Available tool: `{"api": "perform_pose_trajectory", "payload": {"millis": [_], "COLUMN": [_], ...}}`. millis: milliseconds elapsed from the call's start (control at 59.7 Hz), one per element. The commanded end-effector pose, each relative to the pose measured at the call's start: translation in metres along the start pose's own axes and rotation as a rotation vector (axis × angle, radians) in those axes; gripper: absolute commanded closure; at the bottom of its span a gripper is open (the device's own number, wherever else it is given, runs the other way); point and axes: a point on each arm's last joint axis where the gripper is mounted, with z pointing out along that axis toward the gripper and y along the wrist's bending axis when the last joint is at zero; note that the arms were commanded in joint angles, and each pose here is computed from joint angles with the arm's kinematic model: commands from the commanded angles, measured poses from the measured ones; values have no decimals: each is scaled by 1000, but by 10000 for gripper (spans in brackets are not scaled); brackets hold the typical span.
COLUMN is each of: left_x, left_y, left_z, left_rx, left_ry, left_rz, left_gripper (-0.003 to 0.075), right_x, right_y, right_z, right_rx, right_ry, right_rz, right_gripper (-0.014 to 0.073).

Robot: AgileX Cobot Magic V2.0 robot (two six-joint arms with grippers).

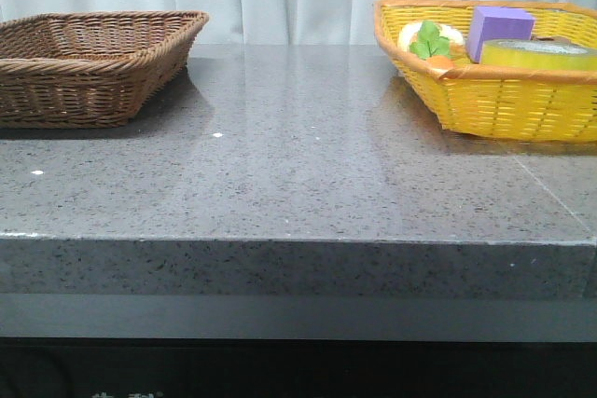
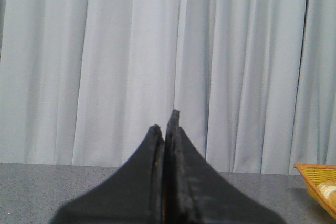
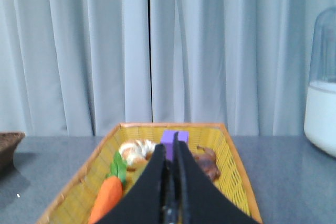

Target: Transfer tape with both arms

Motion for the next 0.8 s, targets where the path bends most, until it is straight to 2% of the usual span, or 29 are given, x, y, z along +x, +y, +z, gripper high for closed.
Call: {"api": "perform_pose_trajectory", "payload": {"millis": [0,151,268,486,787], "left_x": [-32,-53,-47,-15,25], "left_y": [-1,-2,-2,-1,1], "left_z": [11,36,62,94,125], "left_rx": [2,12,14,11,5], "left_ry": [4,156,305,495,674], "left_rz": [-13,-13,-15,-20,-28], "left_gripper": [741,741,741,741,741], "right_x": [-33,-63,-68,-42,-7], "right_y": [3,6,6,4,0], "right_z": [8,34,57,96,129], "right_rx": [3,3,5,18,33], "right_ry": [-23,136,299,500,714], "right_rz": [-6,-6,-5,0,-4], "right_gripper": [663,663,663,663,660]}}
